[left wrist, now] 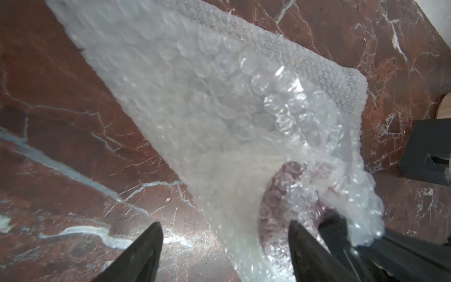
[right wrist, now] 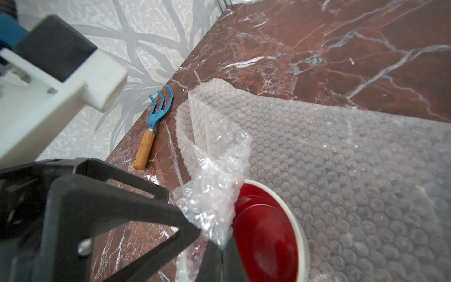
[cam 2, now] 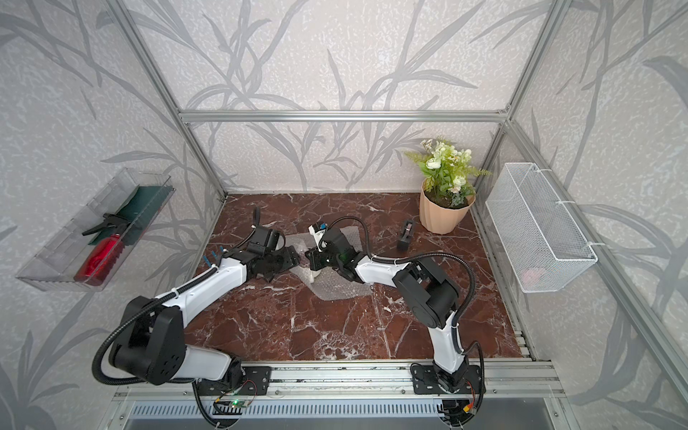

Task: Wrap mugs in bubble wrap
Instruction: Wrap the mug in bubble wrap.

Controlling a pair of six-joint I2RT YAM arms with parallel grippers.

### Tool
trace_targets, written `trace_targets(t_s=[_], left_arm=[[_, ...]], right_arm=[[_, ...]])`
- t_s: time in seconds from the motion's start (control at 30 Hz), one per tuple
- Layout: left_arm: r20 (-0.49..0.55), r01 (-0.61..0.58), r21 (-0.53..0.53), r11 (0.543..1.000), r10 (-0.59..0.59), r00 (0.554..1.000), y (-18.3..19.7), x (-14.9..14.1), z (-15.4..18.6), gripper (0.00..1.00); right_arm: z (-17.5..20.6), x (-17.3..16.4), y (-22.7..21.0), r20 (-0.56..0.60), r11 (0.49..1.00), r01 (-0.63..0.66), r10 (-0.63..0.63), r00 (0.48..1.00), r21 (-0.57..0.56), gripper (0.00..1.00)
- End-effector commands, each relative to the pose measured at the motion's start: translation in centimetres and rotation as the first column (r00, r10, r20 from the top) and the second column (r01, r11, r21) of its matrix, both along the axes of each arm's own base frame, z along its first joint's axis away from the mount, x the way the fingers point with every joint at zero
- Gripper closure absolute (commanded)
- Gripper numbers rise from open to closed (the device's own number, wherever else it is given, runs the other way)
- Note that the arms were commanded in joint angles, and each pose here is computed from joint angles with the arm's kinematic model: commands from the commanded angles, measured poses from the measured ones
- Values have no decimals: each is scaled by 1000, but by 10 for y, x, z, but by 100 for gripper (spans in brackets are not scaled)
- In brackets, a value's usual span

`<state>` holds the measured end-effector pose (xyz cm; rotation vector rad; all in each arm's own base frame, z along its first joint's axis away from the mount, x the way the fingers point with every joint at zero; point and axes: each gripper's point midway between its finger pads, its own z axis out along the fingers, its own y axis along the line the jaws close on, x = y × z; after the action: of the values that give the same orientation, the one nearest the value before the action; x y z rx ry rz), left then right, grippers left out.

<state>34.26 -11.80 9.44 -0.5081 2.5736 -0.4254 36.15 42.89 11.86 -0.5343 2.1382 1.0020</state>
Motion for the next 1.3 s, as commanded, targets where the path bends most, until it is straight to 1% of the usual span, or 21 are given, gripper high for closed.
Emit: trace_targets(t_s=[0.0, 0.17, 0.23, 0.27, 0.3, 0.4, 0.47, 0.57, 0.73, 0.9, 1.03, 1.2, 1.27], left_arm=[[54, 3, 14, 1000, -4, 999, -5, 19, 13, 16], [4, 12, 80, 997, -12, 1000, -5, 28, -3, 16], [-21, 19, 101, 995, -17, 1000, -6, 31, -10, 17], [-35, 20, 110, 994, -17, 999, -6, 32, -15, 19], [-47, 24, 118, 993, -19, 999, -7, 32, -19, 21], [-71, 39, 135, 990, -30, 997, -9, 33, -28, 25], [-76, 49, 142, 989, -38, 996, -12, 35, -31, 27], [-89, 71, 155, 985, -58, 994, -16, 38, -36, 29], [-130, 125, 207, 970, -99, 987, -22, 37, -47, 35], [-162, 139, 227, 964, -104, 981, -21, 34, -60, 40], [-151, 142, 231, 963, -108, 983, -23, 34, -58, 41], [-137, 152, 229, 961, -122, 983, -27, 36, -56, 43], [-134, 153, 229, 961, -124, 983, -27, 37, -56, 43]], right_arm=[[-7, 6, -7, -42, 999, 36, -36, 998, -1, 100], [-13, 10, -17, -81, 998, 64, -64, 995, -7, 100], [-11, 11, -22, -105, 997, 71, -71, 992, -5, 89], [-8, 12, -27, -127, 997, 79, -79, 989, -7, 82], [-5, 12, -36, -159, 996, 93, -93, 983, -13, 73], [5, 17, -73, -227, 986, 161, -167, 959, -47, 55], [8, 24, -101, -230, 973, 201, -222, 948, -112, 48], [4, 41, -134, -206, 944, 237, -285, 936, -230, 42], [-20, 83, -168, -215, 900, 278, -361, 908, -337, 40], [-48, 115, -174, -202, 861, 289, -399, 895, -419, 40], [-74, 128, -171, -222, 847, 264, -398, 890, -461, 41], [-101, 142, -180, -250, 823, 275, -439, 863, -496, 42], [-106, 147, -181, -259, 828, 275, -439, 861, -488, 43]])
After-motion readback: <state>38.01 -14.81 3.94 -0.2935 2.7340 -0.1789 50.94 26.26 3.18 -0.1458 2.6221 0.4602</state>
